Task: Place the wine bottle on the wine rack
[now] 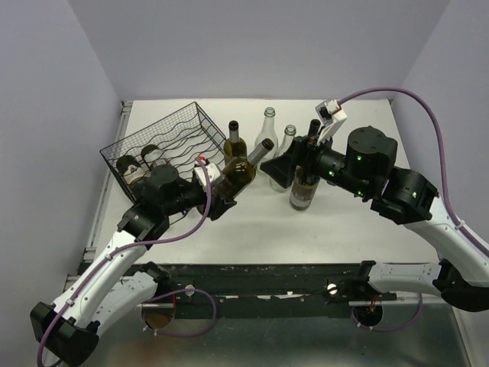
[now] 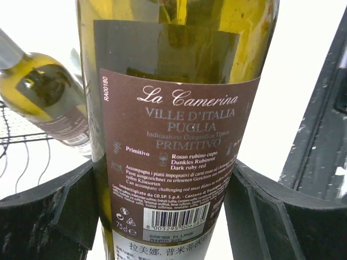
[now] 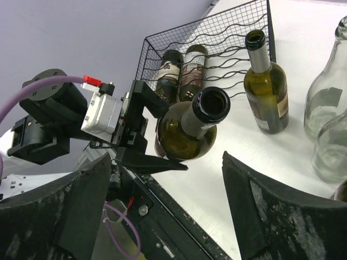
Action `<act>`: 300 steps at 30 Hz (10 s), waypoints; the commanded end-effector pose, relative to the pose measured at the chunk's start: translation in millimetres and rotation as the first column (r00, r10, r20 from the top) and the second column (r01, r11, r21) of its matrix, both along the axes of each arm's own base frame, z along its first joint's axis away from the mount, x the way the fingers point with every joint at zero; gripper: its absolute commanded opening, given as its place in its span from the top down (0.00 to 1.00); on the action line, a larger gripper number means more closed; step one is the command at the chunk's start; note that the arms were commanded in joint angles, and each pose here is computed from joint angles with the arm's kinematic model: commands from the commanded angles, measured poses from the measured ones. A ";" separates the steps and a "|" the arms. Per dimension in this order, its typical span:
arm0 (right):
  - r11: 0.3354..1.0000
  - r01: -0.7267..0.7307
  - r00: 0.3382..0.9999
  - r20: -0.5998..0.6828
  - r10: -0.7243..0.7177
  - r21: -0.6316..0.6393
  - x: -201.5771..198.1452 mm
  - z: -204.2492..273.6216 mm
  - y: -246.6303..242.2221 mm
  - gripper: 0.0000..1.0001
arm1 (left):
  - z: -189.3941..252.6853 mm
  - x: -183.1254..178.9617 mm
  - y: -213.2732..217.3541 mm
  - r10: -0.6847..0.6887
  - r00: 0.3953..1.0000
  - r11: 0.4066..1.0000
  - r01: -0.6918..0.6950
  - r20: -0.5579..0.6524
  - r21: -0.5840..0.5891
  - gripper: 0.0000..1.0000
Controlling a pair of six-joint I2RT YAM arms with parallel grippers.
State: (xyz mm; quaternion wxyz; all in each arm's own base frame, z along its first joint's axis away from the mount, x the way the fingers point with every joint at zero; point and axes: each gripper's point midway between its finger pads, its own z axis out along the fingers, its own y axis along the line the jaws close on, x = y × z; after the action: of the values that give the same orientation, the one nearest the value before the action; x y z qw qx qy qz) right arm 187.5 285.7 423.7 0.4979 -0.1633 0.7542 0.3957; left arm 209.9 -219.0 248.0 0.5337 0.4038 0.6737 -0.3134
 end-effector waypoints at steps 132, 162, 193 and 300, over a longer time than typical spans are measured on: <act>0.897 -0.134 0.962 -0.273 0.015 -0.421 33.1 -289.7 157.5 0.99 | 84.6 35.1 141.8 0.676 0.551 0.702 -0.683 0.489 -0.201 0.01; 0.796 0.168 0.986 0.087 -0.145 -0.581 137.4 -336.6 211.9 0.99 | 95.5 34.3 198.8 0.886 0.293 0.414 -0.848 0.359 -0.332 0.01; 0.698 0.312 0.950 0.197 -0.243 -0.645 192.4 -343.7 227.8 0.89 | 88.7 40.3 201.3 0.896 0.288 0.396 -0.864 0.338 -0.312 0.01; 0.889 0.373 0.927 0.145 -0.346 -0.265 165.0 -80.1 87.0 0.99 | 108.8 44.5 118.6 0.680 0.723 0.682 -0.561 0.123 -0.470 0.01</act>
State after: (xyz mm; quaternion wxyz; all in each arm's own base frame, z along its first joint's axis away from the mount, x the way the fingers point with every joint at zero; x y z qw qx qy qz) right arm 380.1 372.7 268.6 0.5439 -0.1245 0.8277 0.0599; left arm 264.1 -75.7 338.5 0.7682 0.0424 0.6311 -0.0992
